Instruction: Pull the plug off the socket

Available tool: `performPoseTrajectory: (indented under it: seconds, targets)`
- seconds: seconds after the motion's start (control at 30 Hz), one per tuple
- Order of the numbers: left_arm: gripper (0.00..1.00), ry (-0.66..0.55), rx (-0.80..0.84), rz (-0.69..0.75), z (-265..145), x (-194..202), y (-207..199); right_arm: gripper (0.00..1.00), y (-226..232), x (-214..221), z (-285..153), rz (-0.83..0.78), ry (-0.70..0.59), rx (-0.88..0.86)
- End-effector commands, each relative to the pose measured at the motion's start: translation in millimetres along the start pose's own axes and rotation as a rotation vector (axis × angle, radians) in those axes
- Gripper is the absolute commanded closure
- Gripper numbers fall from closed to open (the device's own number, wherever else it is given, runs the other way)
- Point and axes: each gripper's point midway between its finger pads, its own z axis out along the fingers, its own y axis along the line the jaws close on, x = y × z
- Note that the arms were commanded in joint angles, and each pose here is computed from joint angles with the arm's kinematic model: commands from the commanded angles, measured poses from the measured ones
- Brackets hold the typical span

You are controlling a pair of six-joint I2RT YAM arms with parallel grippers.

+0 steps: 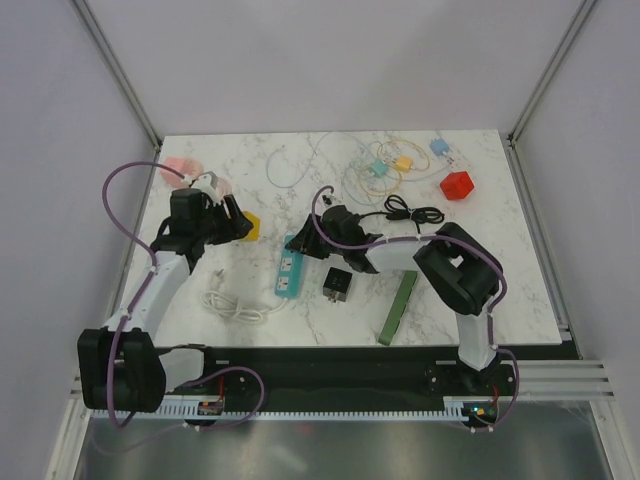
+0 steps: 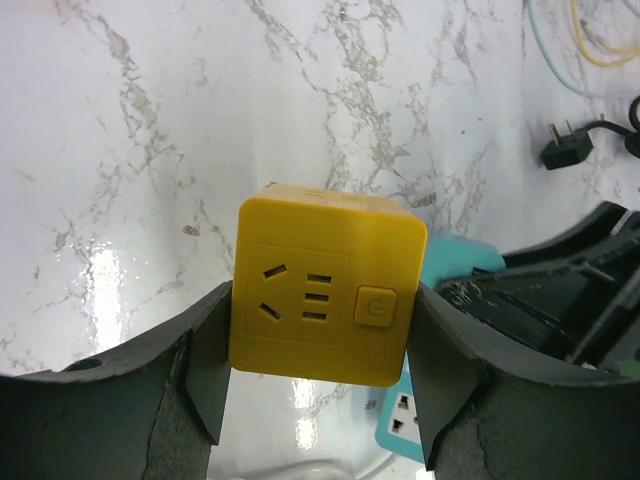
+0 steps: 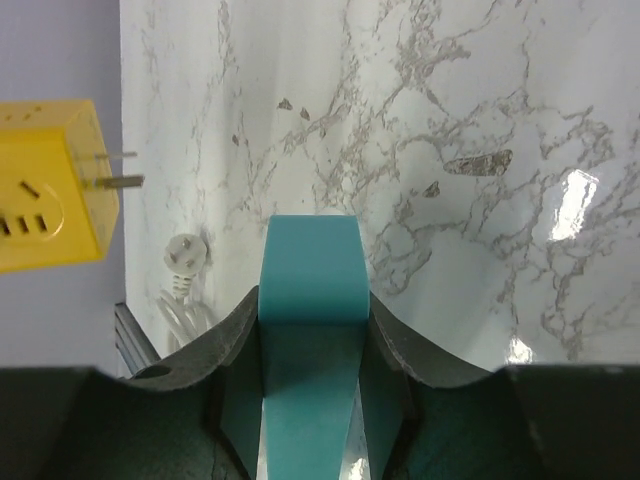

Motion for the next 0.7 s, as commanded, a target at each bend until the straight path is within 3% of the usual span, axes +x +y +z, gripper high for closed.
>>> performPoseTrajectory:
  seconds: [0.0,0.23,0.3,0.5,0.67]
  targets:
    - [0.98,-0.068,-0.06,-0.033,-1.2,-29.9,4.4,0.81,-43.3,26.2,-21.4,-0.191,0.118,0.142]
    - [0.98,-0.016,-0.109,-0.079,8.8,-21.8,18.5,0.44,-40.4,44.0,-40.5,-0.243,0.2,0.086]
    - [0.98,0.006,-0.109,-0.083,13.2,-17.4,20.2,0.3,-38.1,40.5,-45.7,-0.269,0.191,0.085]
    - [0.98,0.045,-0.101,-0.089,21.9,-9.4,21.0,0.03,-19.8,15.6,-70.9,-0.349,0.124,0.104]
    - [0.98,0.09,-0.078,-0.085,33.1,-1.9,12.3,0.02,6.8,-14.0,-106.8,-0.419,0.029,0.106]
